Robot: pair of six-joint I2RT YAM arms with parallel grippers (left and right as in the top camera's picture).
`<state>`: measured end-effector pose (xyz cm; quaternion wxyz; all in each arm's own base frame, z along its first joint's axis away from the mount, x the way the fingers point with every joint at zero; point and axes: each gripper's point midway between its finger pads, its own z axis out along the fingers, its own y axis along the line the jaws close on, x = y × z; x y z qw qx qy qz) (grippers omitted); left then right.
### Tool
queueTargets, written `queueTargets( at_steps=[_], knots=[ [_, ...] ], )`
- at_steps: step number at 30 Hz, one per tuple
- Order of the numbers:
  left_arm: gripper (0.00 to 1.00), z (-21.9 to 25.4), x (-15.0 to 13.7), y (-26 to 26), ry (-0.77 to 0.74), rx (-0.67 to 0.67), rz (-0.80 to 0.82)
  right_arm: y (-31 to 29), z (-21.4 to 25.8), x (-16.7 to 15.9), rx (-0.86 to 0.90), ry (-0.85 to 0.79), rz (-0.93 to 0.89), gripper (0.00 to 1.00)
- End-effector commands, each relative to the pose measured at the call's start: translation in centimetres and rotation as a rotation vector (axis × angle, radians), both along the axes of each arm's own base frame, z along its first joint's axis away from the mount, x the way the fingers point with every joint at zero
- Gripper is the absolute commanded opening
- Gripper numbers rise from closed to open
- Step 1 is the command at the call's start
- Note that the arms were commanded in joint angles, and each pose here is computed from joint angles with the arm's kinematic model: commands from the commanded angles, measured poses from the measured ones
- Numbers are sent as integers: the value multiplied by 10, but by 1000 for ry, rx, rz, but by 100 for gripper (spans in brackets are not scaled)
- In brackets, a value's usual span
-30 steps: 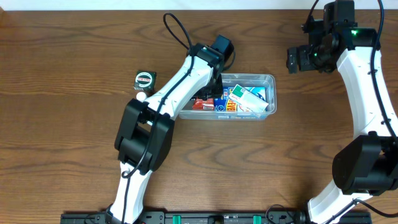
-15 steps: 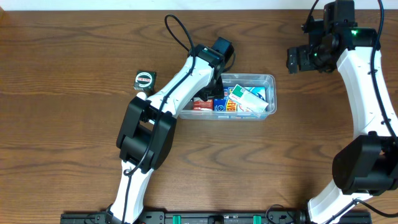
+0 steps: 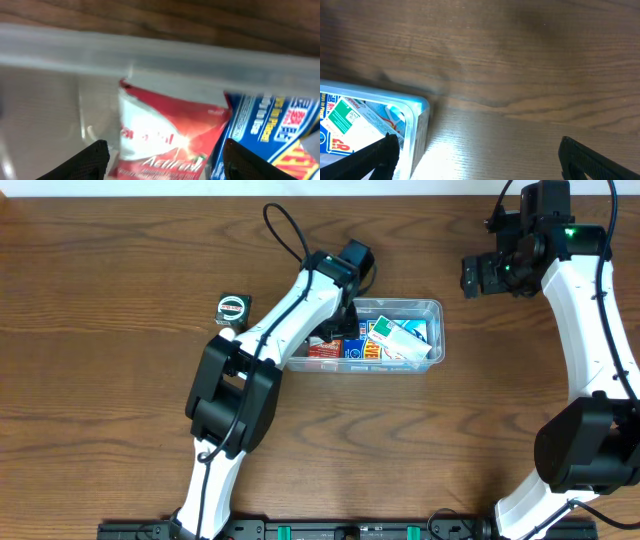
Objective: Pack container
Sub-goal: 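Open left gripper and move it back to the green Zam-Buk tin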
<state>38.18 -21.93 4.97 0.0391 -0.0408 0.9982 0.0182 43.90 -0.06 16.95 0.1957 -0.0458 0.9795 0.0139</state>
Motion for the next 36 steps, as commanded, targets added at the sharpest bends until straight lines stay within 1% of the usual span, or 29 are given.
queueTargets(
  at_steps=[1,5,8,11,14,16,18,21,26,31,36],
  knots=[
    [73,59,9,4,-116,-43,-51,-2,3,0,4,-5,-18,99],
    [75,107,8,5,-210,-81,-117,-2,3,0,4,-5,-18,99],
    [82,144,8,17,-295,-95,-161,-2,3,0,4,-5,-18,99],
    [89,175,17,44,-391,-53,-167,-2,3,0,4,-5,-18,99],
    [94,191,30,82,-442,8,-150,-2,3,0,4,-5,-18,99],
    [95,193,38,109,-445,31,-123,-2,3,0,4,-5,-18,99],
    [96,190,47,138,-436,43,-60,-2,3,0,4,-5,-18,99],
    [96,182,58,168,-417,2,-24,-2,3,0,4,-5,-18,99],
    [96,169,64,219,-385,14,76,-2,3,0,4,-5,-18,99],
    [96,156,65,237,-346,33,81,-2,3,0,4,-5,-18,99],
    [96,134,68,237,-290,39,65,-2,3,0,4,-5,-18,99]
  ],
)
